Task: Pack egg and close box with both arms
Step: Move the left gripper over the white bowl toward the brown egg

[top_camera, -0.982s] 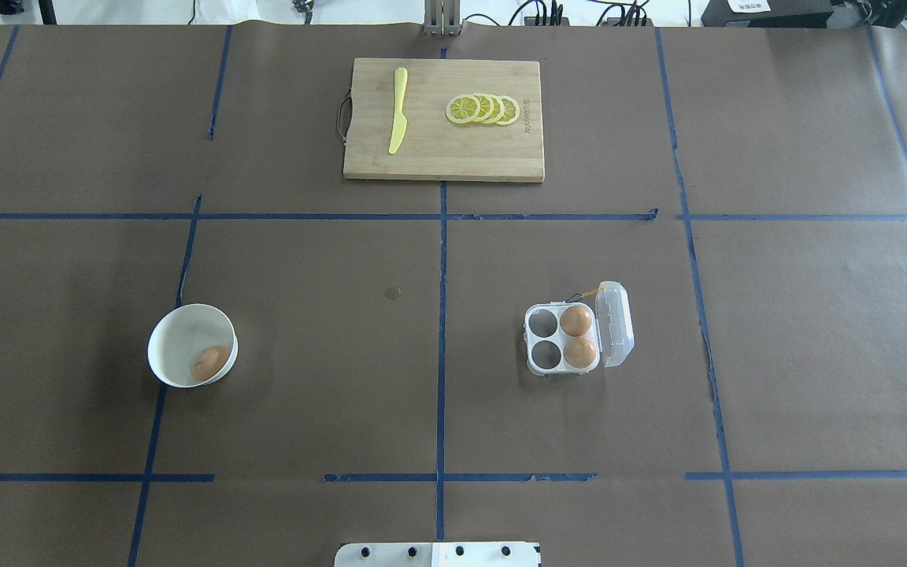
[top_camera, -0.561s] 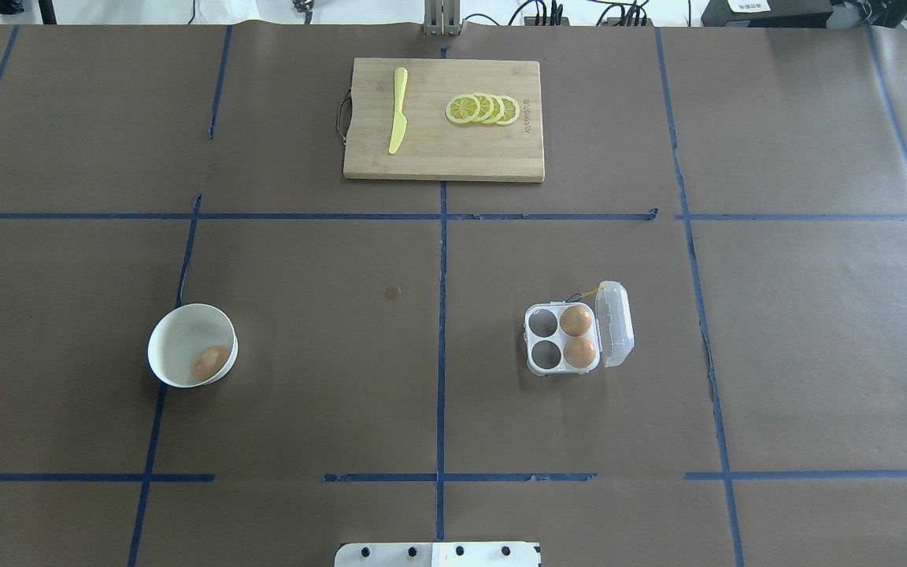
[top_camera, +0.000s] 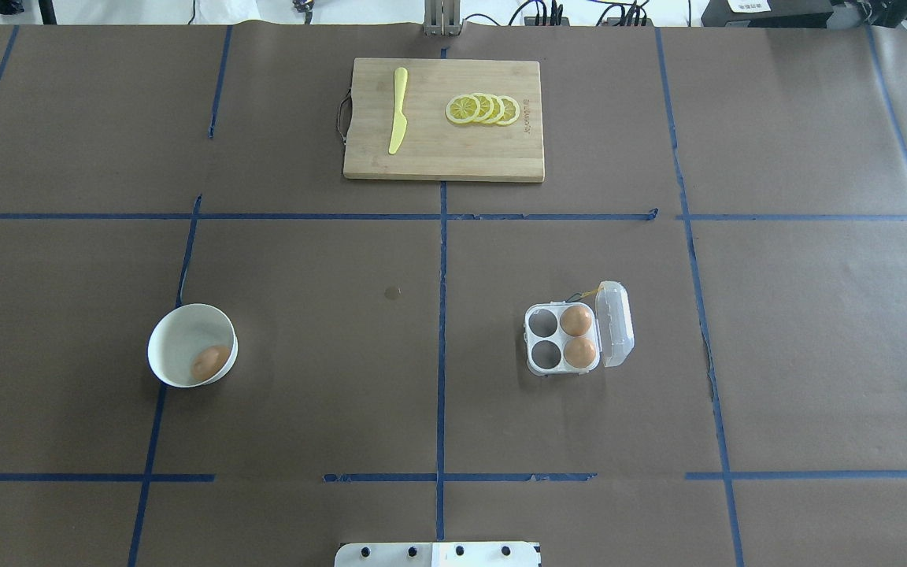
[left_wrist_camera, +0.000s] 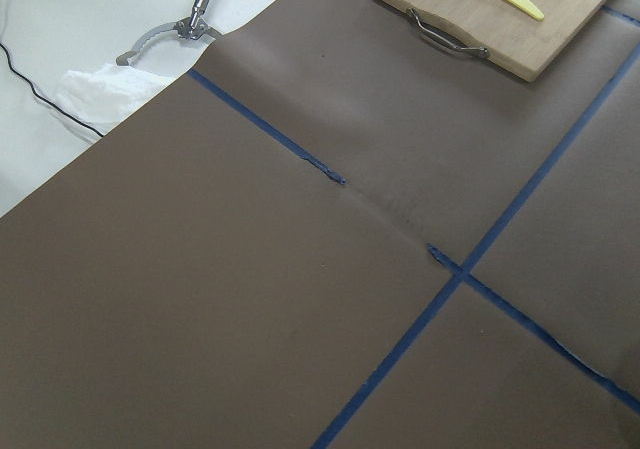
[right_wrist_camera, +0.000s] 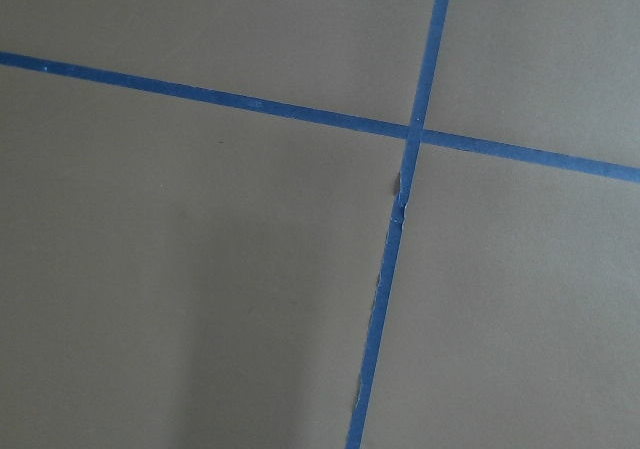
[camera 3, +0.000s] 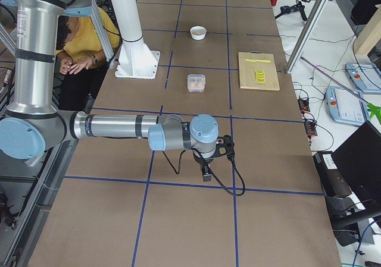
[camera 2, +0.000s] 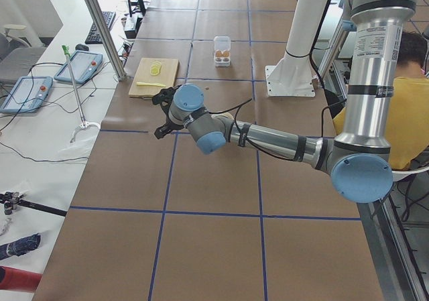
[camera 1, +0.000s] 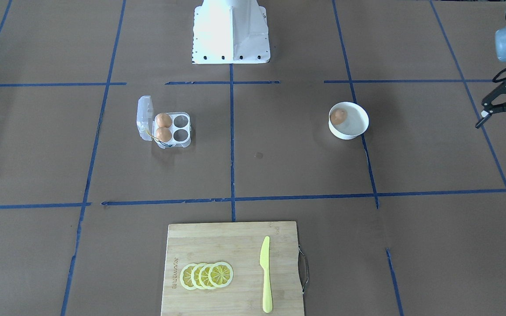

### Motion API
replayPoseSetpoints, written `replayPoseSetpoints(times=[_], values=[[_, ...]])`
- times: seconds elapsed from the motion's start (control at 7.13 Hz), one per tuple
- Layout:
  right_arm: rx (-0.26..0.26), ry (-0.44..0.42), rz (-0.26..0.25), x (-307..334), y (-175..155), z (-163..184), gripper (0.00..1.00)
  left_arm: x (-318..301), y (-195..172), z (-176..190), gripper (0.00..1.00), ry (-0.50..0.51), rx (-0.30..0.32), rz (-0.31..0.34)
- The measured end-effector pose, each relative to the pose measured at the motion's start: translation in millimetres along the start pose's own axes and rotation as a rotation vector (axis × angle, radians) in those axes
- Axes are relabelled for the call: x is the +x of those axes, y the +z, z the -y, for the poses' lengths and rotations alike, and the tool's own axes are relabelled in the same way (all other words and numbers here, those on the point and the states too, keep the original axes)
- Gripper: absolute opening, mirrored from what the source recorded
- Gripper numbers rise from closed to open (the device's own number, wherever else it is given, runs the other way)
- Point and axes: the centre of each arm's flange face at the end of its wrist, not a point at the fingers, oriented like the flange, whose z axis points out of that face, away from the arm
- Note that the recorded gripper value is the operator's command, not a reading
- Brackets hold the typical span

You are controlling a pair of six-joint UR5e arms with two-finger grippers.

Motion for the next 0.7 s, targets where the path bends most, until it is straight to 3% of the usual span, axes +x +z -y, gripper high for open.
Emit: replayPoseSetpoints(times=[0.14, 0.28, 0.42, 0.56, 0.7], values=[[0.000, 0.001, 0.001, 0.1, 0.2, -0.3, 1.00, 49.8, 22.2, 6.9, 0.98, -0.064, -0.007, -0.015], [-0.002, 0.002, 0.002, 0.4, 0.6, -1.1, 1.00, 100.3, 49.9, 9.6, 0.86, -0.142, -0.022, -0.035], [-0.003, 0.003, 0.002, 0.8, 1.1, -2.0, 1.00, 145.0, 74.6, 8.4, 0.86, -0.246, -0.034, -0.043], [-0.004, 0.003, 0.002, 1.1, 1.4, -2.7, 1.00, 181.2, 92.8, 4.9, 0.79, -0.327, -0.041, -0.049], [-0.004, 0.003, 0.002, 1.2, 1.4, -2.9, 1.00, 206.4, 107.1, -3.7, 0.74, -0.354, -0.056, -0.051]])
